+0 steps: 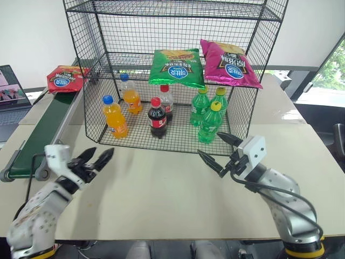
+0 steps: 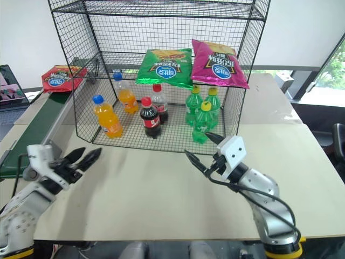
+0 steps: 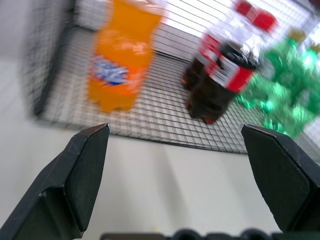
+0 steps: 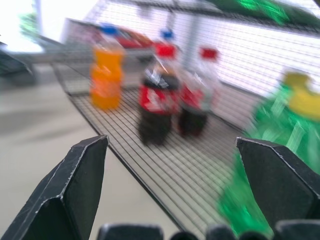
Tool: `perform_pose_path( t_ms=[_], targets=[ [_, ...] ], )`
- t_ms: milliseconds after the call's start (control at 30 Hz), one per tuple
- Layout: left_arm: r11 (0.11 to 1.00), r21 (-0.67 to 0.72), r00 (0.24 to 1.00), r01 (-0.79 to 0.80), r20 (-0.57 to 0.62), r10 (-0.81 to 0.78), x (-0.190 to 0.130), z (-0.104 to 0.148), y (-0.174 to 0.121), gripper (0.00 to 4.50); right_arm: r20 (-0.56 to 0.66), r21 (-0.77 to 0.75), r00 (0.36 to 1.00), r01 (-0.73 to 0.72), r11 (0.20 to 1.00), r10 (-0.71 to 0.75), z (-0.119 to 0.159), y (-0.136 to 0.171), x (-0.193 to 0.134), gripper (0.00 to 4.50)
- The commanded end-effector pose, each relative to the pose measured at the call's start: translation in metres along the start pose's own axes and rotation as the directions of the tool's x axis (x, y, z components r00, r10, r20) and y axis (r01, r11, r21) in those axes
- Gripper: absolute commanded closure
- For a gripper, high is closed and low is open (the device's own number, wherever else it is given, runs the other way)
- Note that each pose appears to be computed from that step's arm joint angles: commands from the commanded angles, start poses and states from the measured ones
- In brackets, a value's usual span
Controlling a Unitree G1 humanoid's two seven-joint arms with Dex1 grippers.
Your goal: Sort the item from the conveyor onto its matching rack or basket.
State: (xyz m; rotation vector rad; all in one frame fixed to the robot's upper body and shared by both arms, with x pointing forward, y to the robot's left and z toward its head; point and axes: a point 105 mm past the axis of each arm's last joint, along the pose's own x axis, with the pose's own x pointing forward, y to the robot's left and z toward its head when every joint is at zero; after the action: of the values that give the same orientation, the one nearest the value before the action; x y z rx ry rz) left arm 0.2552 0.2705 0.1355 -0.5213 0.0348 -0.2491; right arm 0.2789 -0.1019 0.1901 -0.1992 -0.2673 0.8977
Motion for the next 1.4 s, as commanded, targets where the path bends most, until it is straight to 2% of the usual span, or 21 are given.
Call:
perform_pose_path(
  t_ms=[33,233,300,500,833,1067,1400],
  targets=[
    [0.985,-0.165,0.986,-0.058,0.142,0.082,-0.029,0.027,0.004,0.03,0.102,0.006,0.981,-0.168,0.986,0.167,0.028,0.013,0.015,0.0],
    [0.907,-0.398,0.925,-0.141,0.273,0.263,-0.075,0.043,0.027,0.03,0.158,-0.008,0.925,-0.348,0.937,0.345,0.043,0.029,0.027,0.0],
    [0.854,-0.491,0.884,-0.173,0.304,0.354,-0.09,0.045,0.044,0.03,0.188,-0.016,0.893,-0.413,0.91,0.409,0.05,0.036,0.031,0.0],
    [0.77,-0.616,0.836,-0.169,0.324,0.443,-0.089,0.051,0.066,0.03,0.219,-0.038,0.857,-0.469,0.882,0.466,0.059,0.043,0.038,0.0],
    [0.728,-0.664,0.811,-0.168,0.326,0.485,-0.08,0.057,0.078,0.03,0.231,-0.048,0.86,-0.457,0.888,0.455,0.066,0.044,0.036,0.0],
    [0.712,-0.679,0.798,-0.18,0.322,0.509,-0.087,0.055,0.082,0.03,0.26,-0.047,0.849,-0.465,0.884,0.461,0.074,0.047,0.034,0.0],
    [0.713,-0.672,0.792,-0.198,0.319,0.521,-0.095,0.052,0.092,0.03,0.309,-0.082,0.759,-0.579,0.811,0.573,0.082,0.058,0.03,0.0]
  ],
)
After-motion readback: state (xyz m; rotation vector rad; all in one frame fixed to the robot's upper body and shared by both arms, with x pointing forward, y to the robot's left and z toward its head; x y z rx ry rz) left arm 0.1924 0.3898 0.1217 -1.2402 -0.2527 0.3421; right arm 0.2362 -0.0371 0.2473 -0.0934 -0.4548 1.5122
